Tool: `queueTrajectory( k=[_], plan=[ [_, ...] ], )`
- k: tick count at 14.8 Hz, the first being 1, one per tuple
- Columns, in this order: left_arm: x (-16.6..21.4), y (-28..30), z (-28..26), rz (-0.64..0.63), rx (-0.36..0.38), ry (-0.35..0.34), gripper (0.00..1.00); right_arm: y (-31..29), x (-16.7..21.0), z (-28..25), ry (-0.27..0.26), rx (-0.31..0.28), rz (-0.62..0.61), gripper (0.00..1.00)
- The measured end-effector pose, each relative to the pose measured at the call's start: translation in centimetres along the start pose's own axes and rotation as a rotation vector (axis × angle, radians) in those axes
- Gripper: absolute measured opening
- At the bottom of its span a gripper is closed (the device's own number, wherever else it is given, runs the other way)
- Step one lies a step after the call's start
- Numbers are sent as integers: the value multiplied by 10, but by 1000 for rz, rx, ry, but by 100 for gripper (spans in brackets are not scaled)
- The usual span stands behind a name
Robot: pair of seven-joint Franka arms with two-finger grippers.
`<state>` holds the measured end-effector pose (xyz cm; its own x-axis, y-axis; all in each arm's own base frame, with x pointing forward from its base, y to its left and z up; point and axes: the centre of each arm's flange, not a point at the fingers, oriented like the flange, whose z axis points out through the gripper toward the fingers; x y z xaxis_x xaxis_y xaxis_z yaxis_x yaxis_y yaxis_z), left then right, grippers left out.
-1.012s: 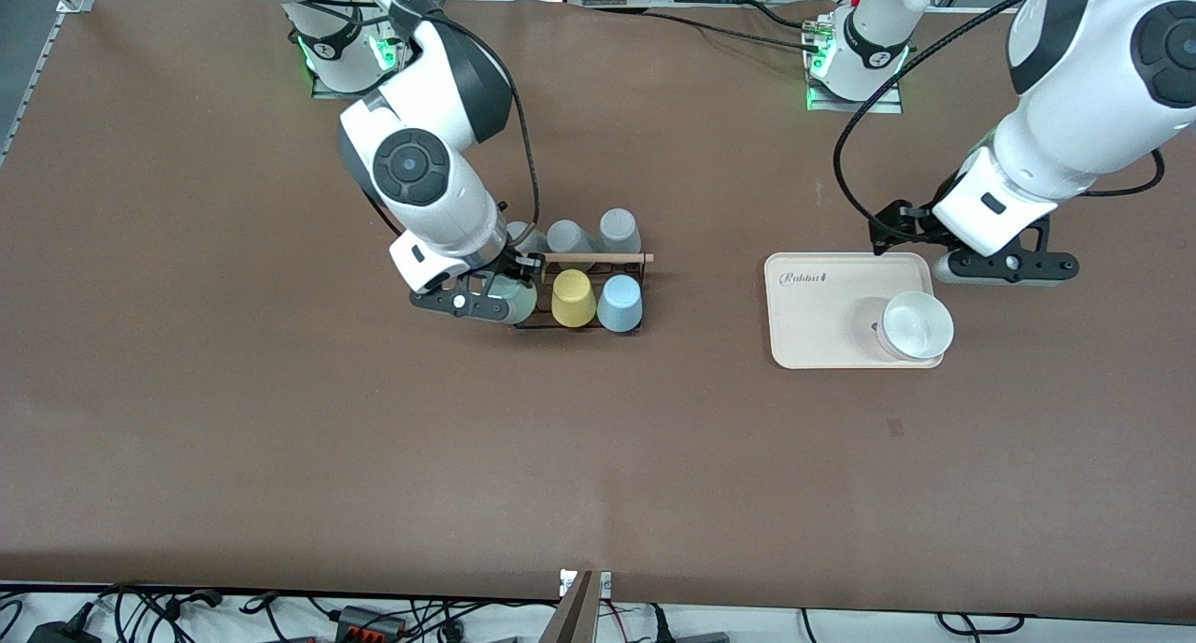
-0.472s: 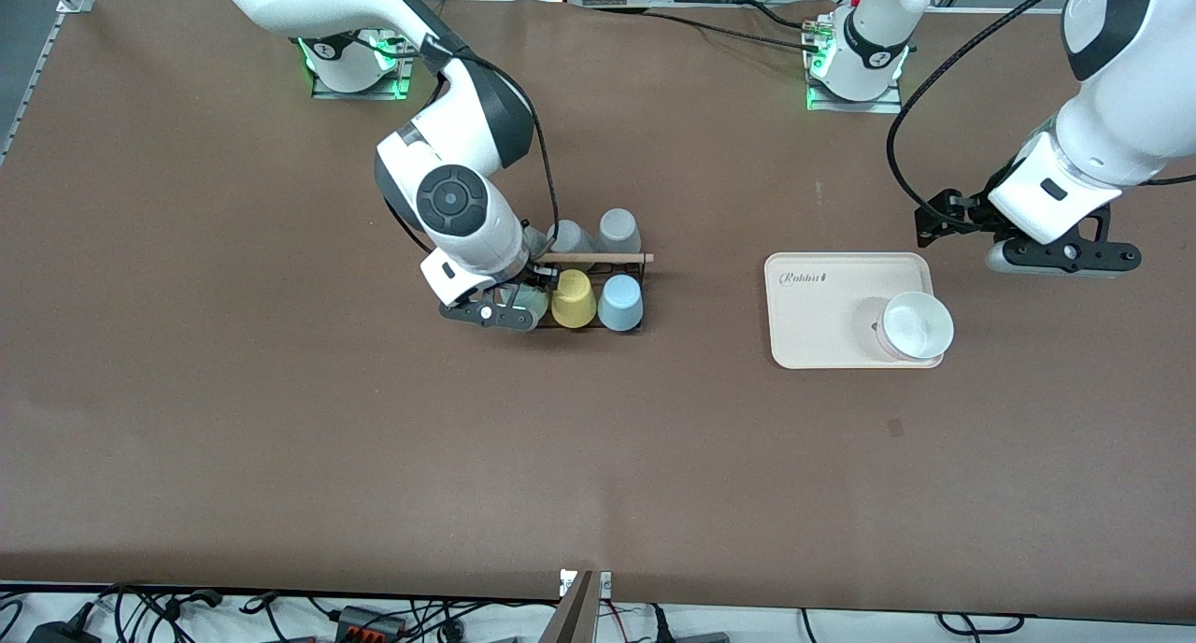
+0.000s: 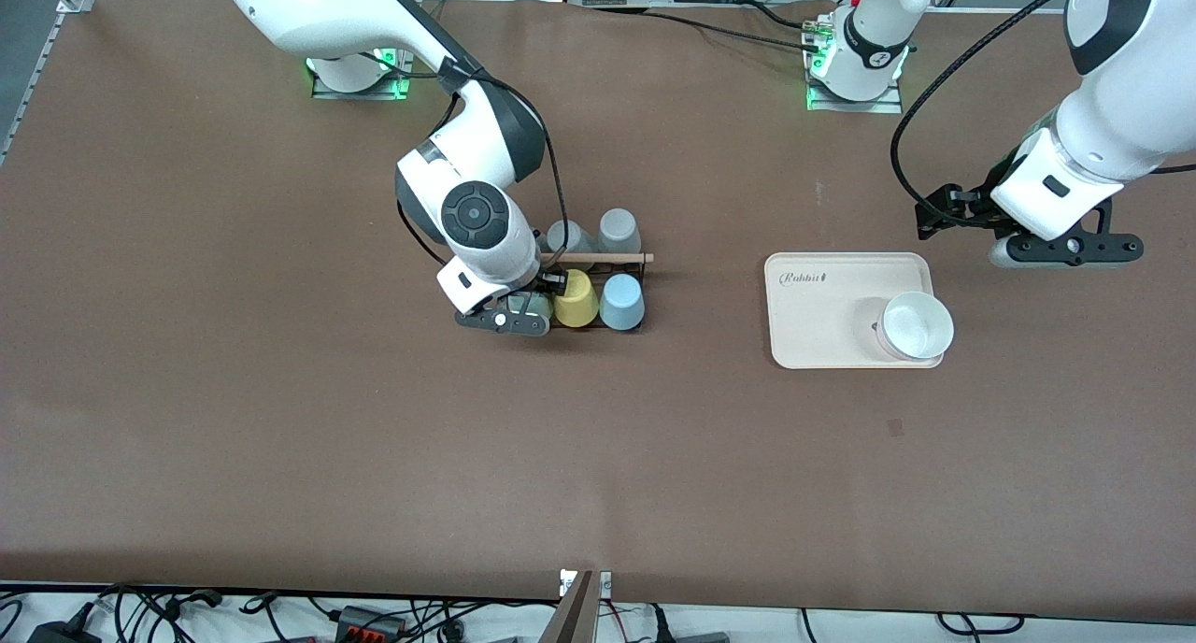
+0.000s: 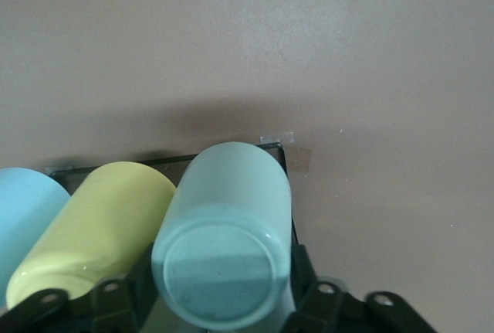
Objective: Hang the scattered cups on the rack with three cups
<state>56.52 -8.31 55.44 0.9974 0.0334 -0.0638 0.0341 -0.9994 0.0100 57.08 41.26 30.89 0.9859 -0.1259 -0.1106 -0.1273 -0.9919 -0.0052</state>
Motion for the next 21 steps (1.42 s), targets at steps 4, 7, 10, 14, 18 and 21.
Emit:
queueTrajectory(
  k=[4,7,10,14,18,21],
  plan=[
    [-1,7,0,5,1,0,100,3,12,-40,53,-9,-2,100],
    [-1,7,0,4,1,1,100,23,21,-108,66,-53,6,100],
    [-1,6,0,1,0,1,100,95,60,-181,81,-53,28,100],
    [-1,5,-1,0,0,2,100,220,104,-234,98,-49,75,100],
    [0,5,-8,0,-2,16,100,303,107,-266,65,-38,33,100],
    [0,5,-10,0,-4,22,100,335,88,-289,60,-21,39,100]
  ],
)
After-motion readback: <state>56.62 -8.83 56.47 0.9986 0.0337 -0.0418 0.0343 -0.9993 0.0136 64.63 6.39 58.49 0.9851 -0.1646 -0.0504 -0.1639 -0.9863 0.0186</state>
